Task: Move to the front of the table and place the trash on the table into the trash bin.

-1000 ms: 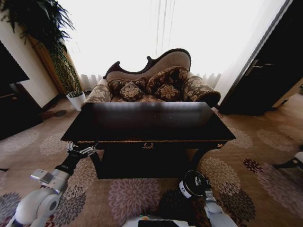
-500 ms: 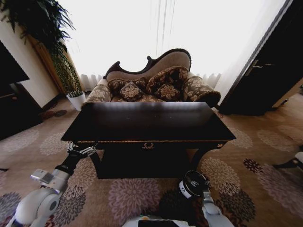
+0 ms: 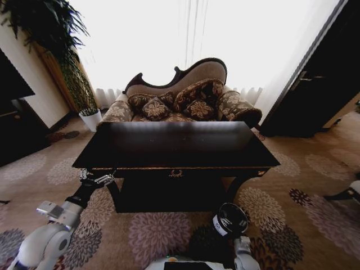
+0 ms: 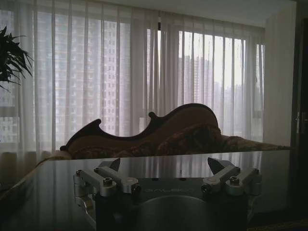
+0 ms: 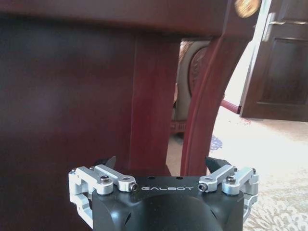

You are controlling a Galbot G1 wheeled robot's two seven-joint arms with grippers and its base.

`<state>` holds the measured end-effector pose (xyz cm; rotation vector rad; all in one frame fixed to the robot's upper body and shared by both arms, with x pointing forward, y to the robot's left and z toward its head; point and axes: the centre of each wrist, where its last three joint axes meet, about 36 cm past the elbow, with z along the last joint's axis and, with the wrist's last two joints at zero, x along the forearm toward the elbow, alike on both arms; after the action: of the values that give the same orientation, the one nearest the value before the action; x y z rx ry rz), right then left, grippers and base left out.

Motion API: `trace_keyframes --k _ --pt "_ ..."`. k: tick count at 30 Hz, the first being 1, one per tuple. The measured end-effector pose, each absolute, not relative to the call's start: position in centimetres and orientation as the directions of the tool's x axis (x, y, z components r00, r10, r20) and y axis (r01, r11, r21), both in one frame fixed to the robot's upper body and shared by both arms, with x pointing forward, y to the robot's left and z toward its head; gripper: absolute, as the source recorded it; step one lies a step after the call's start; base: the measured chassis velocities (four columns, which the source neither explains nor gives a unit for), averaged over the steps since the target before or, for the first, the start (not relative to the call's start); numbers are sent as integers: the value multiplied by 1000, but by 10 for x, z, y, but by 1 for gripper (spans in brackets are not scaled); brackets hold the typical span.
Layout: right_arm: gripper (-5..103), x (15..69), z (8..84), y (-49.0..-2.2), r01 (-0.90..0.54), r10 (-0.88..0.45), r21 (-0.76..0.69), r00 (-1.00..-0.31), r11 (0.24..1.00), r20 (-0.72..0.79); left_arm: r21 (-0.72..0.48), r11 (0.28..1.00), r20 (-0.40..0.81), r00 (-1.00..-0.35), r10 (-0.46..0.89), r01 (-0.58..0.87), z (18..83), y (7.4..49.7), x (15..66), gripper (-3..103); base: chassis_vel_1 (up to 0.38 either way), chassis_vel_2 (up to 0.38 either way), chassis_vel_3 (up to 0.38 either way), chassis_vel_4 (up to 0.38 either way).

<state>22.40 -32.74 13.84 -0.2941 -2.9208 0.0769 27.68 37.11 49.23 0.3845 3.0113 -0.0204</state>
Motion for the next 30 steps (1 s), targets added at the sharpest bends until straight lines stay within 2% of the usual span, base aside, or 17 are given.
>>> trace_keyframes --k 6,16,22,30 --pt "100 195 162 -323 256 253 -1 -956 967 150 0 968 -106 -962 250 251 492 371 277 100 0 0 0 0" --pt "100 186 233 -322 345 344 110 -939 932 32 0 968 -106 -962 250 251 492 371 277 100 0 0 0 0" --pt "100 191 281 -334 364 376 151 -925 919 -57 0 968 -106 -962 250 251 492 371 277 100 0 0 0 0" --pt "100 194 311 -350 337 353 139 -928 931 -117 0 968 -106 -962 250 251 492 371 277 100 0 0 0 0"
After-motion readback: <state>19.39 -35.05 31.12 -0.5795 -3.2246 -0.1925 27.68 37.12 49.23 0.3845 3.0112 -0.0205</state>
